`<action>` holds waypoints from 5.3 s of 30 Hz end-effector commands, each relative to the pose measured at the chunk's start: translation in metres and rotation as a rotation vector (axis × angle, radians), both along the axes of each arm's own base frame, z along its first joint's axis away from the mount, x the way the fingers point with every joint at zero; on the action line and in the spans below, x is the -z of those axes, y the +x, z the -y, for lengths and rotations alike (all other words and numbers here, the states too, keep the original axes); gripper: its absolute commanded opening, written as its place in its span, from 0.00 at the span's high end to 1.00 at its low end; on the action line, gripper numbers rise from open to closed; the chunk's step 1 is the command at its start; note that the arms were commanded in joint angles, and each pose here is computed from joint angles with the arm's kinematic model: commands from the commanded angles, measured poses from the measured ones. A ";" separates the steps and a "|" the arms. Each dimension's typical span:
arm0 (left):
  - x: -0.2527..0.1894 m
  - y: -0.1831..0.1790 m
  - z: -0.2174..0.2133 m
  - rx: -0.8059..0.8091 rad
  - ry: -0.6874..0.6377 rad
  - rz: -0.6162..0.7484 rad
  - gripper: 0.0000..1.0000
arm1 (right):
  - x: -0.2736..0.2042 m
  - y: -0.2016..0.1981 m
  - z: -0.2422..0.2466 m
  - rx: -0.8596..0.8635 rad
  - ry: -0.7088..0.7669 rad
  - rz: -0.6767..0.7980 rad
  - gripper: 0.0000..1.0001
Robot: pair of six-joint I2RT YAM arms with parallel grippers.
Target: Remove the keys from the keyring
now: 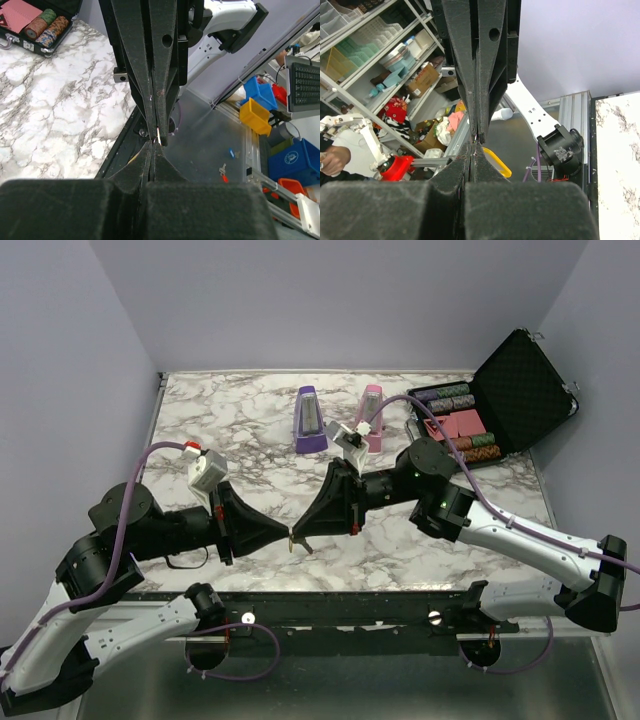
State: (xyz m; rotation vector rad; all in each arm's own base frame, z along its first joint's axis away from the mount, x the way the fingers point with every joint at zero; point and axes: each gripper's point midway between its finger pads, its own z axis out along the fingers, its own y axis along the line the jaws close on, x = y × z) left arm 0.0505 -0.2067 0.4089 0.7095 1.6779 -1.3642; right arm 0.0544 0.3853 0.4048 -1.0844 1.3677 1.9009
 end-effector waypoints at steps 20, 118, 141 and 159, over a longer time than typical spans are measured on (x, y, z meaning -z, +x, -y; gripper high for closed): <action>-0.035 0.014 0.000 -0.095 -0.224 0.007 1.00 | -0.010 0.015 -0.004 0.111 0.093 -0.007 0.99; 0.045 0.022 -0.052 -0.264 0.119 0.090 0.11 | 0.040 0.029 -0.003 0.209 -0.111 -0.051 0.99; 0.025 0.004 -0.008 0.017 0.126 0.151 0.33 | 0.057 -0.001 0.005 -0.003 -0.286 -0.011 0.99; 0.031 -0.007 0.002 0.126 0.162 0.133 0.57 | 0.042 -0.003 0.013 0.005 -0.262 0.024 0.99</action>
